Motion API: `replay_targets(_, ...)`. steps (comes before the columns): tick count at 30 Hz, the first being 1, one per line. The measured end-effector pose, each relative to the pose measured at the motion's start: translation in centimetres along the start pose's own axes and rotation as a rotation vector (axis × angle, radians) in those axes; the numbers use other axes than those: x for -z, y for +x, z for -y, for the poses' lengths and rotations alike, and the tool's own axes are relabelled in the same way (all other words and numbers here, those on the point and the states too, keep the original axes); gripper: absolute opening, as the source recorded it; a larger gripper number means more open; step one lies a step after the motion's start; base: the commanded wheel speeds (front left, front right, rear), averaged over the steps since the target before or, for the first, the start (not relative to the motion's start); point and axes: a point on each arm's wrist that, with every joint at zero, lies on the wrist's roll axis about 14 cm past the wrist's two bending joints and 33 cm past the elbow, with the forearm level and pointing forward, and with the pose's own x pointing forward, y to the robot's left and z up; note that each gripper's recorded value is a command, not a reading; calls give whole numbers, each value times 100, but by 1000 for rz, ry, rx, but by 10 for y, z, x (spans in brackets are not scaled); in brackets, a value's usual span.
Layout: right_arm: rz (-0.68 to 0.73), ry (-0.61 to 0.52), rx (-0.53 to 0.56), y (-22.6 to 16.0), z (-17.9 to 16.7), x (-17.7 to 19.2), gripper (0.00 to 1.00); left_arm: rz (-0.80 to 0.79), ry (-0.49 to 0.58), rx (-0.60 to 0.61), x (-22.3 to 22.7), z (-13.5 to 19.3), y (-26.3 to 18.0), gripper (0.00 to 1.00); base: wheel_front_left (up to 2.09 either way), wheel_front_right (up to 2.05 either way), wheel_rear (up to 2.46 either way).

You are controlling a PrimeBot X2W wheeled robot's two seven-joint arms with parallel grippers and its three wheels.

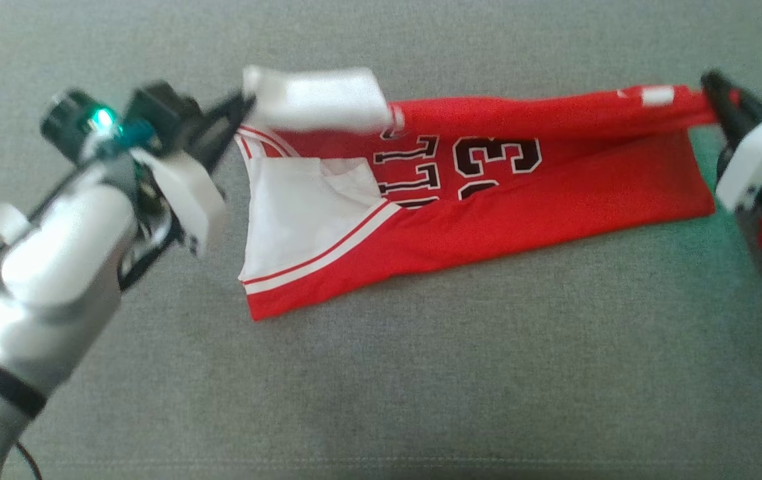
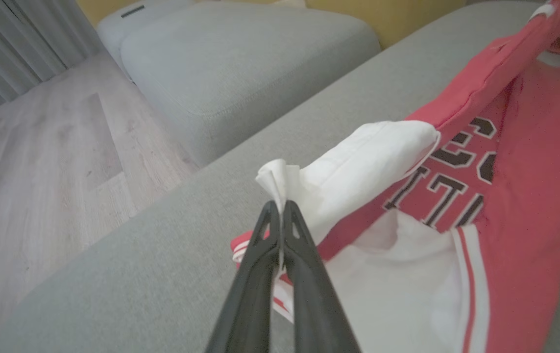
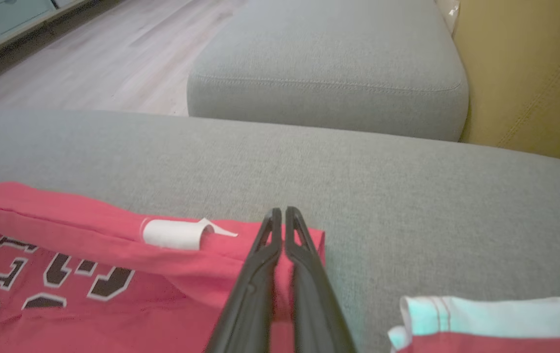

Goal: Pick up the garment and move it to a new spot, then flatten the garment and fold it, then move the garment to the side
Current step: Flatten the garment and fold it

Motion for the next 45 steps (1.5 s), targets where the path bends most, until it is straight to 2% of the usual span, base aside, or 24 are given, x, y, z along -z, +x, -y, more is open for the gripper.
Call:
replay_targets(9, -152, -104, -28, -25, 1, 34, 0, -158, -80, 150, 31, 58, -36, 0, 0, 0, 0)
replay_targets(17, -240, -167, -44, -31, 3, 56, 0, -262, -142, 237, 42, 80, -50, 0, 0, 0, 0)
replay_targets(22, -310, -162, -46, -36, 4, 72, 0, -282, -173, 262, 42, 86, -51, 0, 0, 0, 0)
replay_targets(23, -329, -150, -43, -39, 5, 75, 40, -293, -174, 270, 44, 88, -51, 11, 0, 0, 0)
replay_targets(24, -344, -142, -42, -41, 5, 78, 100, -296, -177, 276, 45, 90, -52, 54, 0, 0, 0)
replay_targets(25, -351, -129, -38, -42, 6, 79, 100, -296, -182, 280, 45, 92, -52, 95, 0, 0, 0)
replay_targets(26, -355, -117, -35, -44, 7, 79, 100, -297, -185, 283, 46, 94, -52, 100, 0, 0, 0)
replay_targets(30, -326, -60, -23, -51, 9, 70, 100, -271, -194, 259, 43, 93, -51, 100, 0, 0, 0)
replay_targets(34, -249, -14, -3, -57, 14, 52, 100, -195, -208, 161, 29, 75, -43, 100, 0, 0, 0)
replay_targets(41, 54, 118, -2, -61, 7, -9, 100, 84, -286, -119, -23, 26, -31, 100, 0, 0, 0)
replay_targets(45, 222, 162, 1, -66, 3, -38, 100, 175, -350, -257, -36, 7, -35, 100, 0, 0, 0)
